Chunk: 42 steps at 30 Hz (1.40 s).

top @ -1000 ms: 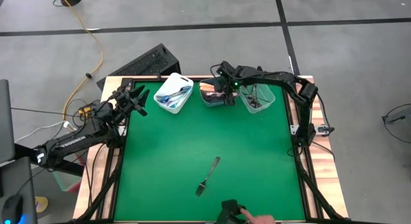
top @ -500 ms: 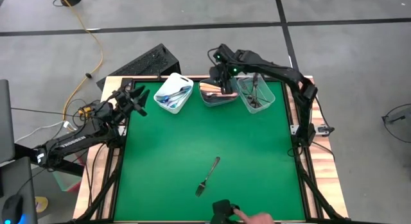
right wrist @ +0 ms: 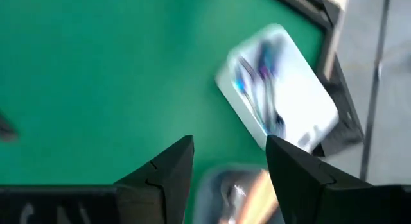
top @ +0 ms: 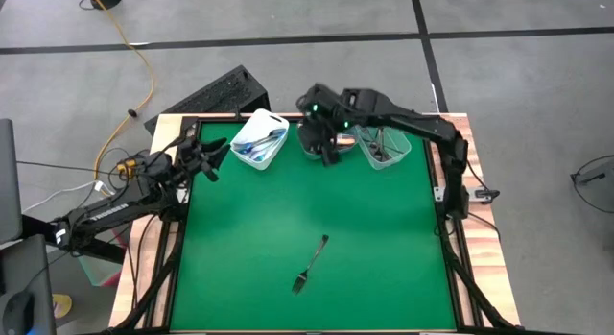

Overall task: Sort silverware by color (type)
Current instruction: Put the black fork into the transparent bin

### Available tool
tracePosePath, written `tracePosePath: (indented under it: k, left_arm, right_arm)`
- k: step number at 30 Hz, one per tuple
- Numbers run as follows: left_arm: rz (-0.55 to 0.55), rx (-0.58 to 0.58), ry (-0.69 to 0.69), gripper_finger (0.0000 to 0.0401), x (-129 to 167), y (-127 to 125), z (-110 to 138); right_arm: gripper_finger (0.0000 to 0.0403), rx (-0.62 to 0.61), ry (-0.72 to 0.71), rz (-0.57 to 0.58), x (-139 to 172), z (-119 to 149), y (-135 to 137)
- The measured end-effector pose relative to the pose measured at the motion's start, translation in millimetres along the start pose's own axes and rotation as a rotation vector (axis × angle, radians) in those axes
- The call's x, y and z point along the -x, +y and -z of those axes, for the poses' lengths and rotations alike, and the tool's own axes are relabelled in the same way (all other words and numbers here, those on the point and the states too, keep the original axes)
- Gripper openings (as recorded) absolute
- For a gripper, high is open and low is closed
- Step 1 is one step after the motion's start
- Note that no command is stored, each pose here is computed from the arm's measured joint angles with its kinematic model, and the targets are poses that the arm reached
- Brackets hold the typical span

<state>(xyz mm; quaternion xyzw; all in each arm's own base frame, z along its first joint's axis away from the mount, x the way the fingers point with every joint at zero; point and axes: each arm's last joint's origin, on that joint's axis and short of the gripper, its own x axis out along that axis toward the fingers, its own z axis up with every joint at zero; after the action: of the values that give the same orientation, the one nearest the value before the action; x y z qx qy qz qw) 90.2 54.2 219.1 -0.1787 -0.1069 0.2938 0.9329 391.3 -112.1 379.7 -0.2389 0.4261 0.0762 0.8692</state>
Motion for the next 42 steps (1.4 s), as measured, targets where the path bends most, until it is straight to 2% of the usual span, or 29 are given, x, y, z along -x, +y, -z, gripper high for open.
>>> tracePosePath:
  k: [10, 16, 21, 24, 34, 42]
  left_arm:
    - [0.091, 0.085, 0.092, 0.0164, 0.3, -1.6, 5.3]
    - [0.080, 0.095, 0.093, 0.0164, 0.3, -1.1, 5.6]
    - [0.055, 0.129, 0.091, 0.0164, 0.2, -0.2, 6.1]
    - [0.043, 0.131, 0.112, 0.0164, 0.4, 0.7, 8.1]
    - [-0.009, 0.133, 0.134, 0.0164, 0.6, 3.3, 11.6]
    - [-0.009, 0.110, 0.137, 0.0164, 0.5, 3.4, 11.9]
  right_arm:
    - [0.0207, 0.108, -0.102, -0.167, 7.0, -74.1, 105.3]
    - [0.0207, 0.185, -0.087, -0.143, 15.4, -100.5, 169.4]
    - [0.0207, 0.177, -0.094, -0.144, 23.1, -111.4, 204.0]
    - [0.0207, 0.178, -0.081, -0.160, 6.6, -115.1, 214.7]
    - [0.0207, 0.430, 0.049, -0.282, -75.2, -110.9, 254.8]
    - [0.0207, 0.505, 0.113, -0.382, -121.7, -103.1, 287.9]
